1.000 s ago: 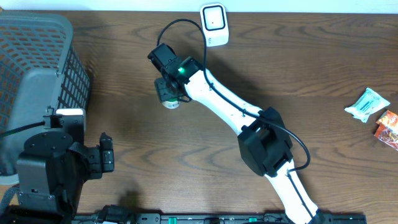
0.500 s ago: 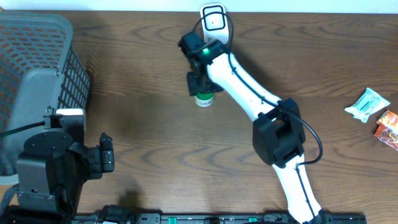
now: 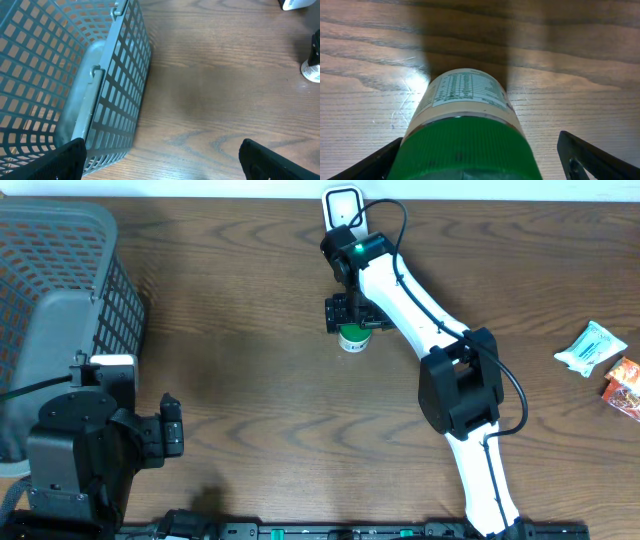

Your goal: Scan the item barcode

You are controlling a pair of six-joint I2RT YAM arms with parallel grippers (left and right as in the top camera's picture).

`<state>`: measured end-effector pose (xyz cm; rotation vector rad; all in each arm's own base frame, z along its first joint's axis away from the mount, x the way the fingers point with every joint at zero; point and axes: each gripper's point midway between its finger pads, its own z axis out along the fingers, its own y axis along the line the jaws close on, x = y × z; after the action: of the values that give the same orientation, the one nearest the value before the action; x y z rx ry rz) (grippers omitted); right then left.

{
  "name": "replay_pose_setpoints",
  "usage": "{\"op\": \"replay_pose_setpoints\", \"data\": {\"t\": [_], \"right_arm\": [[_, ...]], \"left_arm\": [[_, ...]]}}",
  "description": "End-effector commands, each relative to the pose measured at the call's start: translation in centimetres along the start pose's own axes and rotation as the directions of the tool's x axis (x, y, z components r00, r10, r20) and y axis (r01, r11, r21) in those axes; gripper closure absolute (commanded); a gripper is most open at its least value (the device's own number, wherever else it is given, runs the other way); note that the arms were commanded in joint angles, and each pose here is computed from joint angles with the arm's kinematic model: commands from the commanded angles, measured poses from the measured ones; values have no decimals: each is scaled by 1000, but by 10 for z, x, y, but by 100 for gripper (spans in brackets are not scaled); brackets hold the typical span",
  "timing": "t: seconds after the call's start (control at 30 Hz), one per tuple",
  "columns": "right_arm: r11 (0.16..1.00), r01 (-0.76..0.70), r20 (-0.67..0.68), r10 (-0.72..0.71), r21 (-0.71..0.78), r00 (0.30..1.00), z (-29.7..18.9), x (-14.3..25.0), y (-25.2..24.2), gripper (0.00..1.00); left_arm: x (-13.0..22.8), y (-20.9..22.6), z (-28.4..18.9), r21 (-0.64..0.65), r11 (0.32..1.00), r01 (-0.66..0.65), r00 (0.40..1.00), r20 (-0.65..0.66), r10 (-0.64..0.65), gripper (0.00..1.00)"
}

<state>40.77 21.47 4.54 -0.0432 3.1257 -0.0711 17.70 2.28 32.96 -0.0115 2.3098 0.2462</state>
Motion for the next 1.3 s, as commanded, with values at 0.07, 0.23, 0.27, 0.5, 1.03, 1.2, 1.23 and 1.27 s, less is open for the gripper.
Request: {"op": "replay_pose_setpoints", "data": {"t": [0.07, 0.23, 0.27, 0.5, 1.03, 1.2, 1.23, 1.27], "right_arm": [[989, -145, -37, 145, -5, 989, 9, 6, 3, 15], [972, -234, -50, 233, -7, 971, 12, 7, 6, 16], [970, -242, -55, 241, -7, 969, 13, 8, 6, 14], [958, -287, -131, 281, -24, 951, 34, 16, 15, 17], [924, -383, -161, 377, -6, 912, 40, 21, 15, 45], [931, -363, -164, 356, -15, 920, 39, 19, 11, 49], [937, -350, -174, 342, -19, 923, 39, 20, 9, 49], [942, -336, -184, 326, -25, 927, 38, 20, 8, 49]], "left_arm": [[0, 2, 0, -9, 1000, 7, 1000, -2, -7, 2], [0, 2, 0, -9, 1000, 7, 1000, -3, -7, 2], [0, 2, 0, -9, 1000, 7, 1000, -3, -7, 2], [0, 2, 0, -9, 1000, 7, 1000, -3, -7, 2], [0, 2, 0, -9, 1000, 7, 1000, -2, -7, 2], [0, 2, 0, -9, 1000, 7, 1000, -2, -7, 2], [0, 2, 0, -9, 1000, 7, 1000, -3, -7, 2], [0, 2, 0, -9, 1000, 7, 1000, -3, -7, 2]]}}
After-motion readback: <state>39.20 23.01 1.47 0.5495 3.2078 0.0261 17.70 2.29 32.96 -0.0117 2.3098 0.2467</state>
